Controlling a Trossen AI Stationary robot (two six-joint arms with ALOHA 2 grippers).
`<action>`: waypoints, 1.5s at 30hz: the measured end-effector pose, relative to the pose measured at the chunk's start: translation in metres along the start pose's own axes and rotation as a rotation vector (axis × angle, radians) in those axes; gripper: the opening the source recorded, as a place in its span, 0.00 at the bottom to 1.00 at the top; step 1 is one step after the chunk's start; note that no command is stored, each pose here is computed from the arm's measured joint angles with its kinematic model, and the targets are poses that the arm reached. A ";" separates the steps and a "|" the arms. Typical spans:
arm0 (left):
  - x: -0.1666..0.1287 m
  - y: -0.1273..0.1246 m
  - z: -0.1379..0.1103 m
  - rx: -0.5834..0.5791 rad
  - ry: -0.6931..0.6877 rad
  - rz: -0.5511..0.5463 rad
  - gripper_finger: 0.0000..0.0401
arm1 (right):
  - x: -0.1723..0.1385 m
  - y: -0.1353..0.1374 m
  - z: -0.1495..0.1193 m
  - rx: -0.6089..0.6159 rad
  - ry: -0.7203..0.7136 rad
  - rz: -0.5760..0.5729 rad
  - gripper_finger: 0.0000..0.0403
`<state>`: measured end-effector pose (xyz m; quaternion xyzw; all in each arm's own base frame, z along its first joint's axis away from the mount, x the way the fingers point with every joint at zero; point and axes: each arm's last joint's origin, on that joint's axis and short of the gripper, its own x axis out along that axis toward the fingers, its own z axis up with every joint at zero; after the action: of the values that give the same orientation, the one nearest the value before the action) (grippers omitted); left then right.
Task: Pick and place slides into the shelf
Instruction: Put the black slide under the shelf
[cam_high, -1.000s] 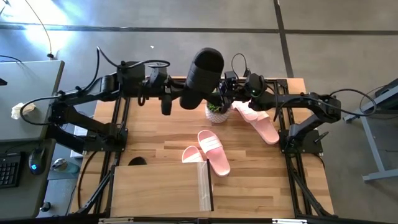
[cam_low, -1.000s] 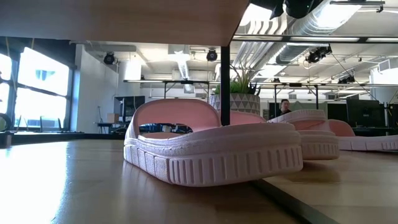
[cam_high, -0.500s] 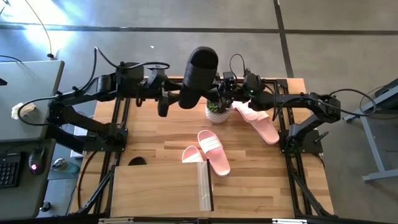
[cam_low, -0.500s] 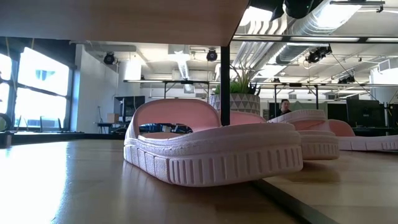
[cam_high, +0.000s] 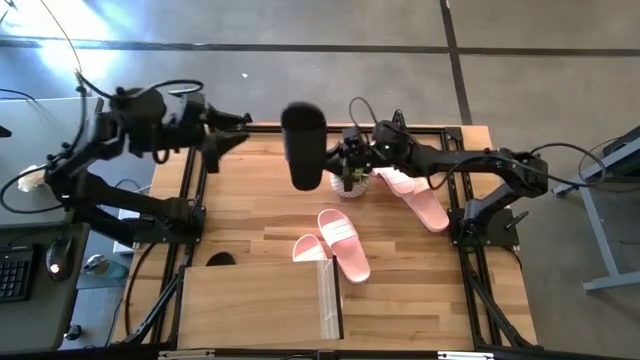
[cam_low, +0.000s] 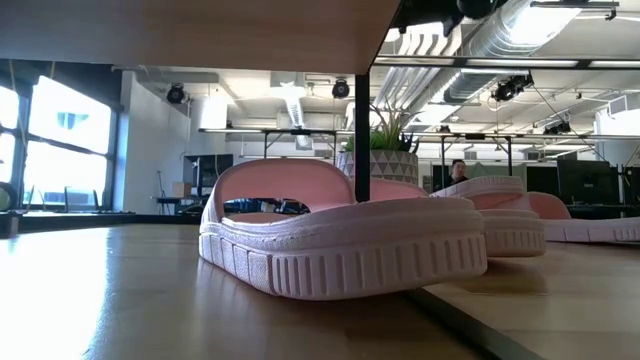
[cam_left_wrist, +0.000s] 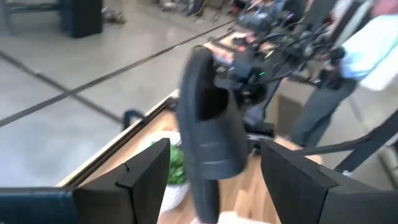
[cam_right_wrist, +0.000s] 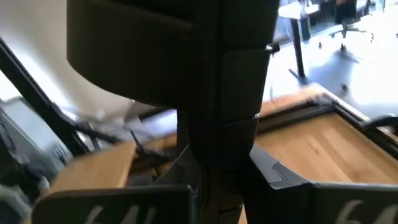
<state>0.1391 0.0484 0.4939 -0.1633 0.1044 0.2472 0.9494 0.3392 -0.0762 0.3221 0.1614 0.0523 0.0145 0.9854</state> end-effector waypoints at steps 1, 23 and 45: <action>-0.001 0.002 0.005 -0.004 0.017 0.016 0.58 | 0.002 0.003 0.003 -0.025 0.029 -0.007 0.09; 0.031 0.030 0.048 -0.007 0.479 -0.201 0.58 | 0.056 0.017 0.034 -0.146 0.332 -0.002 0.09; 0.043 0.036 0.042 0.075 0.518 -0.121 0.58 | 0.053 0.004 0.038 -0.121 0.346 -0.006 0.10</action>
<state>0.1629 0.1120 0.5109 -0.1920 0.3430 0.1361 0.9094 0.3963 -0.0818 0.3538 0.0967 0.2204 0.0424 0.9697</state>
